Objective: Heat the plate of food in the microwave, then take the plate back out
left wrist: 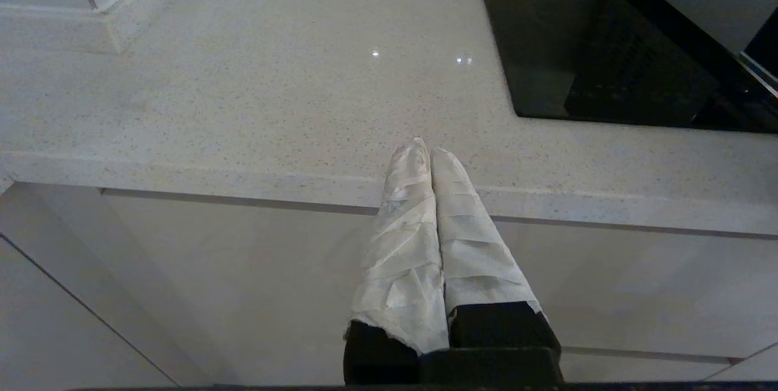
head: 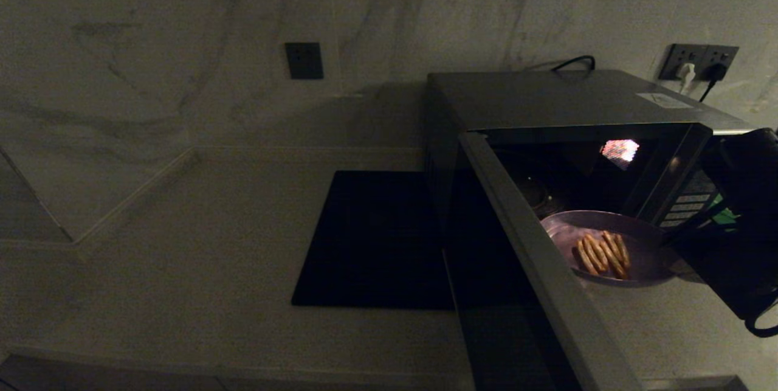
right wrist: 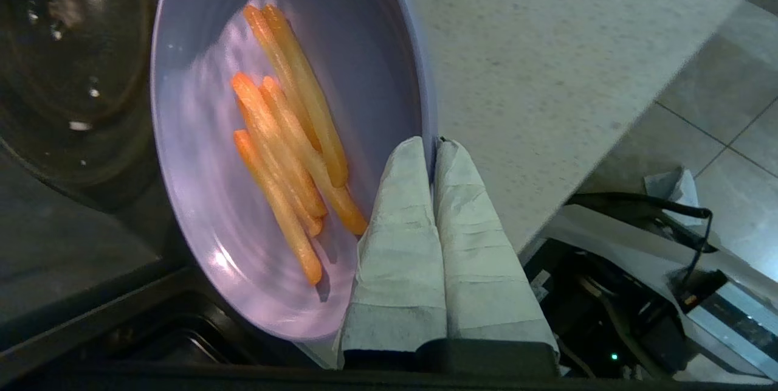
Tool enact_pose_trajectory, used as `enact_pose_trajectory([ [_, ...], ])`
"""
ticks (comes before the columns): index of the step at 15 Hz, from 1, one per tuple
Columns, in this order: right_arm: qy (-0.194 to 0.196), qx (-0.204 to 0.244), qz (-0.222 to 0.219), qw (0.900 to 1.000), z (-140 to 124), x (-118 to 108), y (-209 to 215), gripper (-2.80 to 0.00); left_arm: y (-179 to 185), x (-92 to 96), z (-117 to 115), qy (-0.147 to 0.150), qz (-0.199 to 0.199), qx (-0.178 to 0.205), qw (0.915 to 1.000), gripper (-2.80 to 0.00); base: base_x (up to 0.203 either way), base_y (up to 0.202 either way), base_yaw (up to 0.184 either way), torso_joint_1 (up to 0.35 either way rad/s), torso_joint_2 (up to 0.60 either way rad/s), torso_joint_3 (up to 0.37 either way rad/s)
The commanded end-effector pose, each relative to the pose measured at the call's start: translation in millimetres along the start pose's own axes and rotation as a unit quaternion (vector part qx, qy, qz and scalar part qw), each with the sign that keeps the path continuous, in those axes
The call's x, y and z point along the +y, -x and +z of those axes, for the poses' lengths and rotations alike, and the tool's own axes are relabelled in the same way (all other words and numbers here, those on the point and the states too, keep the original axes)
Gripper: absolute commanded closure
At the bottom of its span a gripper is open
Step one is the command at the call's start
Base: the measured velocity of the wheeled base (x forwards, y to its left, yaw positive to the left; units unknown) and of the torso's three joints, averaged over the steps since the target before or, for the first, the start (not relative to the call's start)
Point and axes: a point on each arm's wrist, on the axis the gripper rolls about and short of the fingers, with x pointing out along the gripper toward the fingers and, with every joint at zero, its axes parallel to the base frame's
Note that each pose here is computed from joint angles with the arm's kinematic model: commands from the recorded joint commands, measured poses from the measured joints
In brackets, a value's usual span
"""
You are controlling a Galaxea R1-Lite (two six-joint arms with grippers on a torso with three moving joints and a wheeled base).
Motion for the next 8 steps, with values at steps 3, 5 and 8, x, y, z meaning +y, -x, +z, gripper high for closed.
enact_pose_trajectory([
  [3, -0.006, -0.006, -0.001, 1.000, 1, -11, 8, 0.00, 0, 0.0, 0, 0.000, 0.000, -0.001, 1.0000, 0.00, 0.000, 0.000, 0.000, 0.000, 0.00, 0.000],
  [5, -0.011, -0.012, -0.005, 1.000, 3, -15, 8, 0.00, 0, 0.0, 0, 0.000, 0.000, -0.001, 1.0000, 0.00, 0.000, 0.000, 0.000, 0.000, 0.00, 0.000],
  [8, -0.023, -0.017, -0.023, 0.999, 7, -23, 3, 0.00, 0, 0.0, 0, 0.000, 0.000, -0.001, 1.0000, 0.00, 0.000, 0.000, 0.000, 0.000, 0.00, 0.000],
])
